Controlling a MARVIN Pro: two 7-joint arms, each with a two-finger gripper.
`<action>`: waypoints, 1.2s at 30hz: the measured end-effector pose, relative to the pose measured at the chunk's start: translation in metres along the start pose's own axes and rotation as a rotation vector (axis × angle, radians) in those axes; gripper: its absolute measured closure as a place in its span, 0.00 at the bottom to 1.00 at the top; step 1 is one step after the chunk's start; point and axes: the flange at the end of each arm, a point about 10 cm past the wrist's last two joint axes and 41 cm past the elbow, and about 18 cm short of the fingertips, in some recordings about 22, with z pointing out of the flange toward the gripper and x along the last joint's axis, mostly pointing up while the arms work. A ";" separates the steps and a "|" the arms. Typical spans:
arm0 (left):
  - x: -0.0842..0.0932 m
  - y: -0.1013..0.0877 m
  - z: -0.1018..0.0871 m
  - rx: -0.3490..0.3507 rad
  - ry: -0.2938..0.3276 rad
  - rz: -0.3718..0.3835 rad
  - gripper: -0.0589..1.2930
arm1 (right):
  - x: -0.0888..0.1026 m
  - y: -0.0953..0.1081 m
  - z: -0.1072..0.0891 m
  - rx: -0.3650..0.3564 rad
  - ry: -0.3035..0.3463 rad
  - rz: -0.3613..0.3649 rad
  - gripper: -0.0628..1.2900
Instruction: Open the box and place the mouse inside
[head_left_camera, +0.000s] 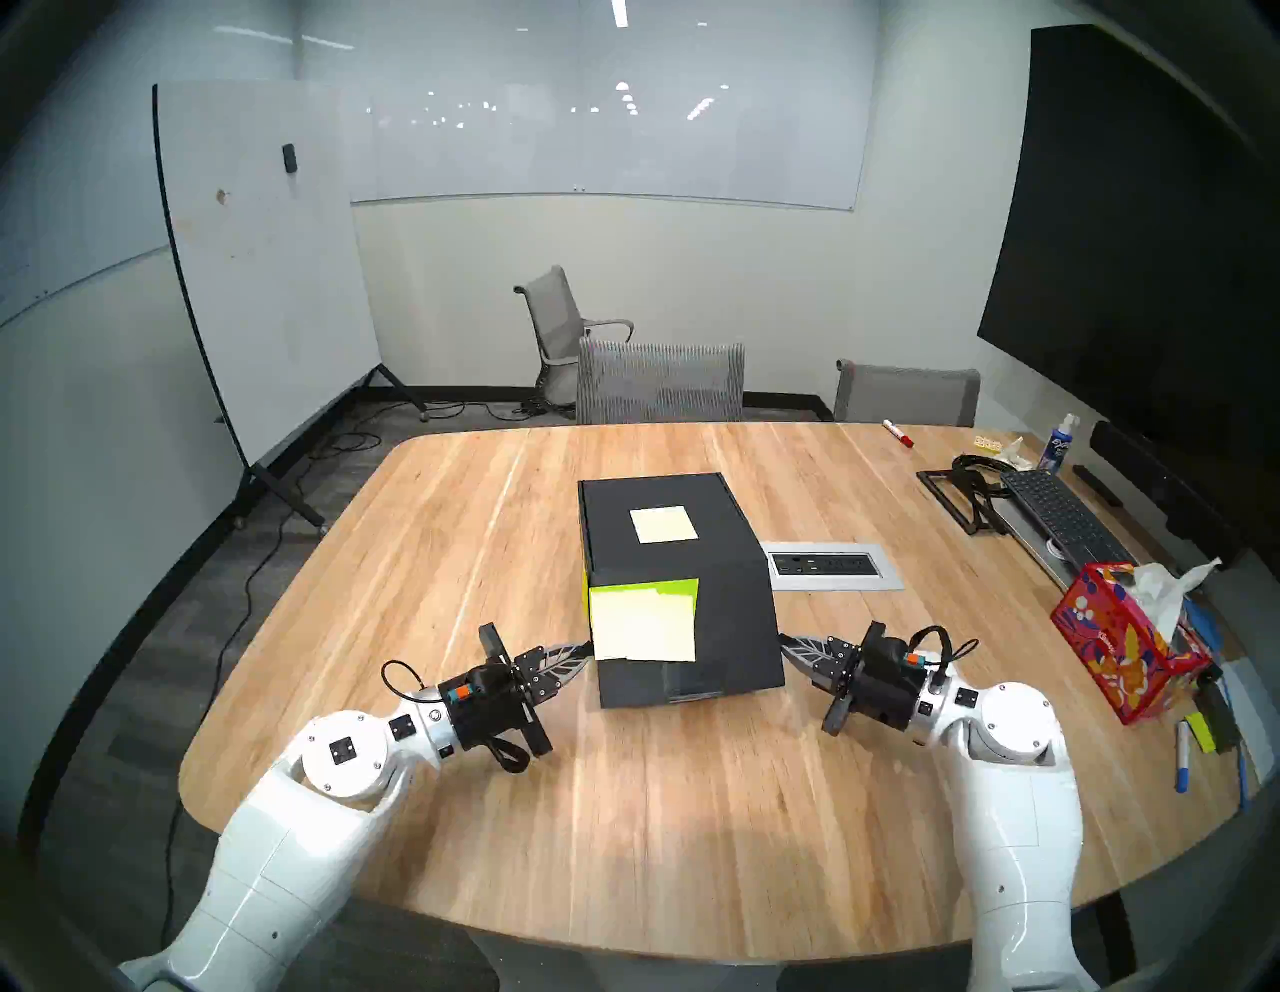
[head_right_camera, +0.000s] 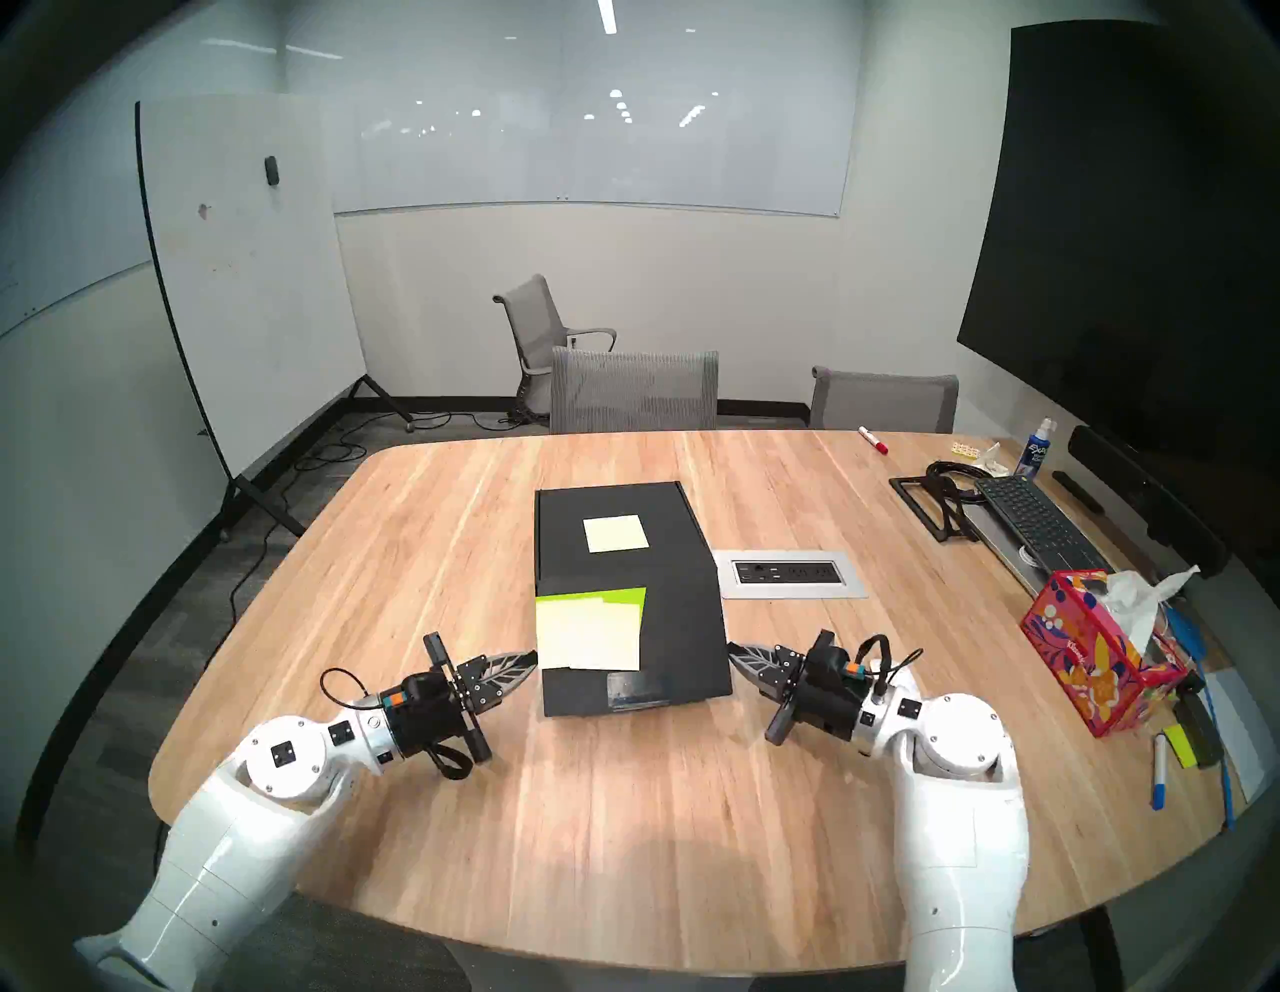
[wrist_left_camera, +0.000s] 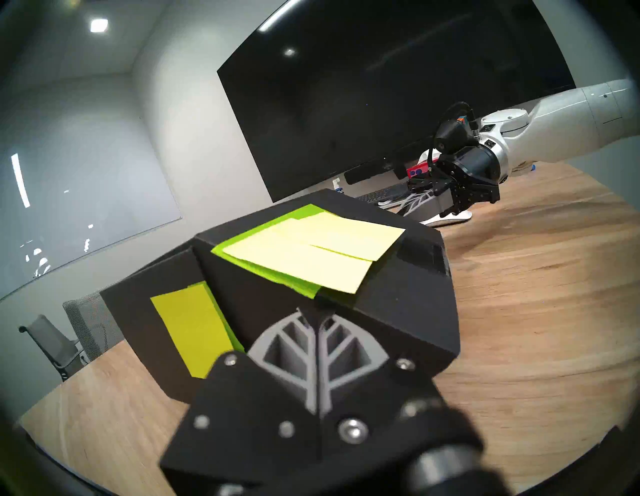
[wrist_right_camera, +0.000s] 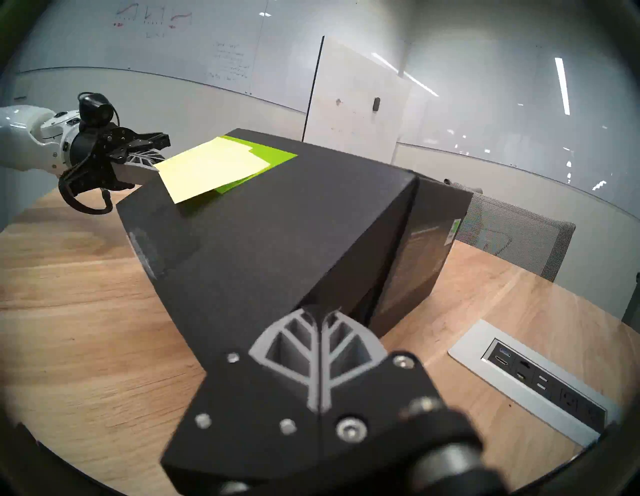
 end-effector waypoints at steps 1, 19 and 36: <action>0.001 0.000 0.000 0.000 0.001 0.000 0.97 | 0.000 0.000 0.000 -0.001 0.001 0.000 0.97; 0.011 0.000 0.002 0.010 0.023 0.008 0.97 | 0.007 0.003 -0.002 -0.020 0.016 0.001 0.97; 0.015 -0.003 0.006 0.029 0.034 0.010 0.97 | 0.013 0.006 -0.002 -0.032 0.030 -0.009 0.97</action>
